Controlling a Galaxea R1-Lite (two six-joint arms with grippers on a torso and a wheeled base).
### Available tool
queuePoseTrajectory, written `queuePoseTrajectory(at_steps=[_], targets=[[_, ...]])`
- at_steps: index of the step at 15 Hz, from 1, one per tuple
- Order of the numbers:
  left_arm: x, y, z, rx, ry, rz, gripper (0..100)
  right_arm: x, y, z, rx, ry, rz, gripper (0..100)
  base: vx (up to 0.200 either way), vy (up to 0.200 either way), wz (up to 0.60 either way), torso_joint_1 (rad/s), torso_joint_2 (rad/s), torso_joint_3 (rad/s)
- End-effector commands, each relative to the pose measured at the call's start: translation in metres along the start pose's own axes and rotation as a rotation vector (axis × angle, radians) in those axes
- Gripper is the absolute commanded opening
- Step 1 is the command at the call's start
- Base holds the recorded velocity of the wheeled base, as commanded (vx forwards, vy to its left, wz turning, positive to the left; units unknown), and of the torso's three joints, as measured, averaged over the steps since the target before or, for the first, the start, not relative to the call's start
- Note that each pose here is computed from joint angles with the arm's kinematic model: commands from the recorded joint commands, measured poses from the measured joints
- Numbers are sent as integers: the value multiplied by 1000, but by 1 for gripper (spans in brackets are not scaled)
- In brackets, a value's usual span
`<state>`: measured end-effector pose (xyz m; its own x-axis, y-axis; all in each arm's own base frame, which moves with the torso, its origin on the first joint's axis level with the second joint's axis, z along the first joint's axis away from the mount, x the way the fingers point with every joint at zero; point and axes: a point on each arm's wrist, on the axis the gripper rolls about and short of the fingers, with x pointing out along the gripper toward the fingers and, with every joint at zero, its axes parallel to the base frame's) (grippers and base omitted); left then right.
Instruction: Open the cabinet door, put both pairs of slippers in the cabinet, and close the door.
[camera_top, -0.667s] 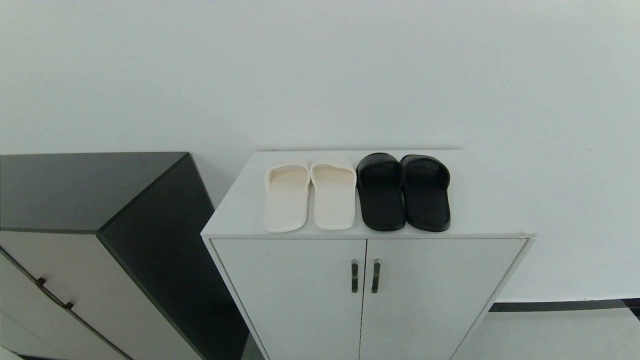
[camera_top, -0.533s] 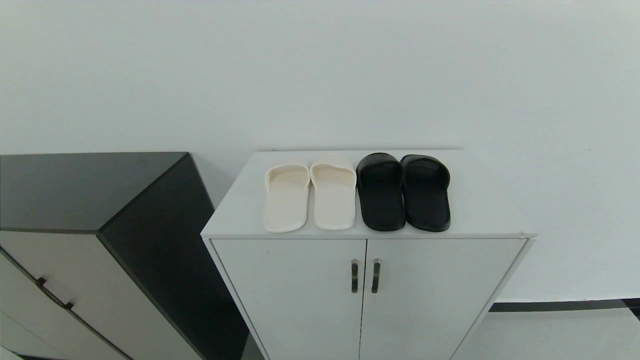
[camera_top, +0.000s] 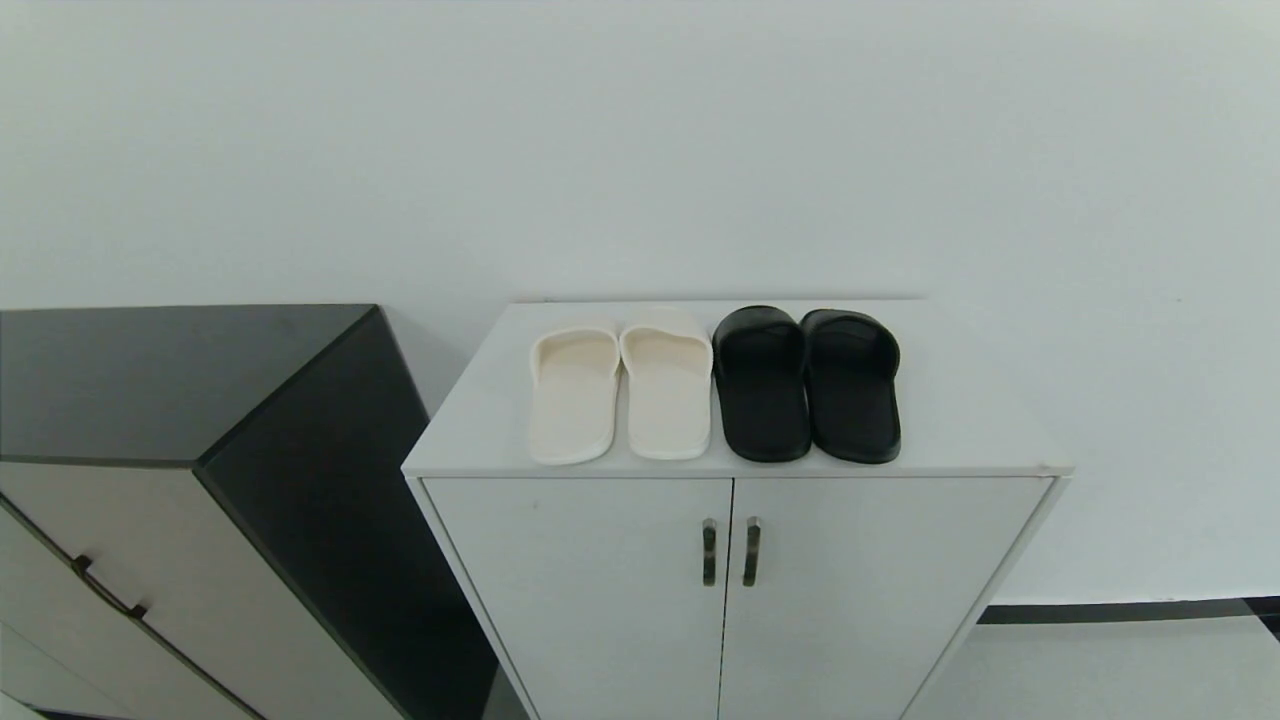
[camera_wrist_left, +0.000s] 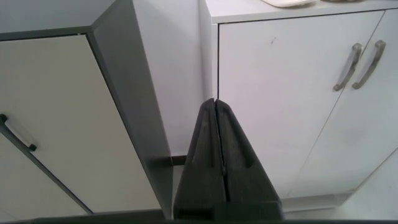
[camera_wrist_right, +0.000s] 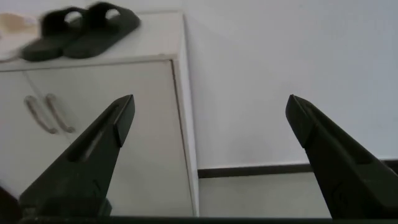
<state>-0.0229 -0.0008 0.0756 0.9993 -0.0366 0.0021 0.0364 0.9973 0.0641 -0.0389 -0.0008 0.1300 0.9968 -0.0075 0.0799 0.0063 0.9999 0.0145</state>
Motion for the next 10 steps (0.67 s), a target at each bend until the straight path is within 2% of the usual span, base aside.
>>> queuePoseTrajectory(at_steps=[1,4,6,10], targets=[[0,0,0,0,1,0,0,38,3,27,30,268,100,100,0,0,0,0,0,0],[0,0,0,0,1,0,0,101,9,42,89,331,170,100,0,0,0,0,0,0],[0,0,0,0,1,0,0,151,32,54,134,348,264,100,0,0,0,0,0,0],[0,0,0,0,2,0,0,184,86,72,129,375,291,100,0,0,0,0,0,0]])
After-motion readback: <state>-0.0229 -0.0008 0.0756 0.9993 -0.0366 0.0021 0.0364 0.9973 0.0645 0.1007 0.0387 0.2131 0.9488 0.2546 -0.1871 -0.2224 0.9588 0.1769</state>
